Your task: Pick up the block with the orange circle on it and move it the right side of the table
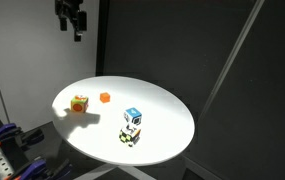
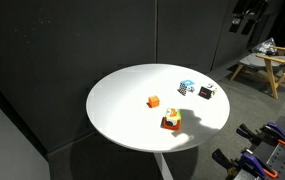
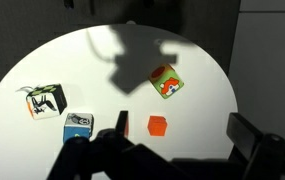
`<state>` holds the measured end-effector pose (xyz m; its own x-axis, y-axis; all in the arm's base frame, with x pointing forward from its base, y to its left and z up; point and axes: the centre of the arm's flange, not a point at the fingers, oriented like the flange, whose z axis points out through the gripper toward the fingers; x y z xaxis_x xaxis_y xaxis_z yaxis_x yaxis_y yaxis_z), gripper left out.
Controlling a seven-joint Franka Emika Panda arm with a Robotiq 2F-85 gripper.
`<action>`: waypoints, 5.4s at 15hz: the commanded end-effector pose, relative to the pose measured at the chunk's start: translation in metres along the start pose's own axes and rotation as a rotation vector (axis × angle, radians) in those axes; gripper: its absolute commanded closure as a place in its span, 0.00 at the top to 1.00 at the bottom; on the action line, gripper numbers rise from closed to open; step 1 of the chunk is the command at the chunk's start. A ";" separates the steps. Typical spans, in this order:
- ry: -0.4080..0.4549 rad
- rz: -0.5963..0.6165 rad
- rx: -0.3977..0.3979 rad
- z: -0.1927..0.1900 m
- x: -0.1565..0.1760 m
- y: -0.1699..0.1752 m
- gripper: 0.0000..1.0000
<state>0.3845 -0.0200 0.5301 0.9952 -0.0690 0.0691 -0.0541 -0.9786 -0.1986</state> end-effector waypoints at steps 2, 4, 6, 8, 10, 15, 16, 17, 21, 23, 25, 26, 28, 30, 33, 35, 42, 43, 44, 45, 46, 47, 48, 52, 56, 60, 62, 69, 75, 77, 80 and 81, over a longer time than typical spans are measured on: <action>0.012 -0.103 -0.046 0.027 0.023 -0.029 1.00; 0.013 -0.156 -0.069 0.043 0.034 -0.043 1.00; 0.012 -0.212 -0.093 0.061 0.045 -0.056 1.00; 0.010 -0.262 -0.116 0.079 0.055 -0.068 1.00; 0.009 -0.317 -0.139 0.097 0.065 -0.079 1.00; 0.001 -0.412 -0.179 0.132 0.085 -0.102 1.00; -0.004 -0.426 -0.186 0.138 0.089 -0.106 1.00; -0.011 -0.436 -0.192 0.144 0.093 -0.109 1.00; -0.046 -0.461 -0.212 0.171 0.108 -0.119 1.00; -0.071 -0.470 -0.221 0.189 0.115 -0.122 1.00; -0.098 -0.477 -0.225 0.205 0.121 -0.124 1.00; -0.109 -0.480 -0.225 0.214 0.124 -0.125 1.00; -0.138 -0.489 -0.213 0.231 0.127 -0.126 1.00; -0.156 -0.499 -0.200 0.248 0.129 -0.127 1.00; -0.146 -0.523 -0.197 0.270 0.128 -0.130 1.00; -0.123 -0.547 -0.193 0.282 0.126 -0.131 1.00; -0.119 -0.529 -0.175 0.298 0.123 -0.131 1.00; -0.119 -0.529 -0.175 0.298 0.123 -0.131 1.00; -0.119 -0.529 -0.175 0.298 0.123 -0.131 1.00; -0.119 -0.528 -0.175 0.298 0.123 -0.131 1.00; -0.119 -0.528 -0.175 0.298 0.123 -0.131 1.00; -0.119 -0.528 -0.175 0.298 0.123 -0.131 1.00; -0.119 -0.528 -0.175 0.298 0.123 -0.131 1.00; -0.103 -0.535 -0.165 0.306 0.121 -0.130 1.00; -0.061 -0.540 -0.148 0.319 0.119 -0.127 1.00; -0.045 -0.531 -0.146 0.332 0.112 -0.119 1.00; -0.043 -0.528 -0.143 0.340 0.108 -0.114 1.00; -0.053 -0.515 -0.142 0.362 0.101 -0.100 1.00; -0.039 -0.538 -0.137 0.380 0.102 -0.100 1.00; -0.037 -0.545 -0.137 0.384 0.101 -0.099 1.00; -0.034 -0.553 -0.137 0.388 0.101 -0.097 1.00; -0.034 -0.554 -0.137 0.390 0.101 -0.097 1.00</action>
<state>0.5190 0.1459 0.1775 0.8931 0.4427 0.0797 0.4456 -0.8950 -0.0223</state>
